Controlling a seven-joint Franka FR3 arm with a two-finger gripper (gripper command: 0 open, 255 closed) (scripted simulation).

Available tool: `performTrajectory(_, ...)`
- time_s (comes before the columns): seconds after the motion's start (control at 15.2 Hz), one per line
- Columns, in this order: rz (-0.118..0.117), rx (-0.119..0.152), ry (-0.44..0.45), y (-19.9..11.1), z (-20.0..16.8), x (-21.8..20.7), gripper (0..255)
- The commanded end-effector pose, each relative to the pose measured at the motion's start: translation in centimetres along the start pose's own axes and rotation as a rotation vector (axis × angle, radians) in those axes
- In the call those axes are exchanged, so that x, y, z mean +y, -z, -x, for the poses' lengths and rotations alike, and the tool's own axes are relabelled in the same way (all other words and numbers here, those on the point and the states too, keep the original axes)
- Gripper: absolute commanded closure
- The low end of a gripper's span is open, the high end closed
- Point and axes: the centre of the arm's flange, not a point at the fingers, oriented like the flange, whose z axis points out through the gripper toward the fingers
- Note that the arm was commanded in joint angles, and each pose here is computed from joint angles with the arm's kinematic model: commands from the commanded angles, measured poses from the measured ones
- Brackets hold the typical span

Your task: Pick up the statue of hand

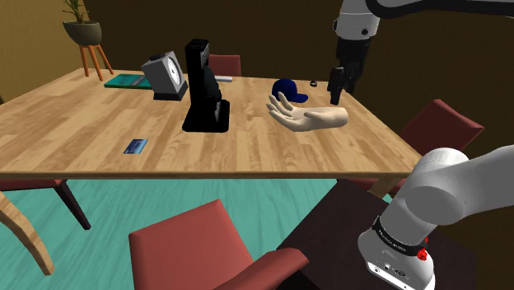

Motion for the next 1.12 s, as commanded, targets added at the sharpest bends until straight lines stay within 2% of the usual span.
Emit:
performTrajectory(0.0,0.0,0.0,0.0,0.0,0.0,0.0,0)
performTrajectory(0.46,-0.131,0.139,0.476,-5.2,-3.3,8.4,0)
performTrajectory(0.92,-0.262,0.277,0.952,-10.5,-10.7,13.5,0)
performTrajectory(0.99,-0.272,0.288,0.988,-10.8,-11.4,13.7,0)
performTrajectory(1.06,-0.272,0.288,0.988,-11.4,-11.4,13.6,0)
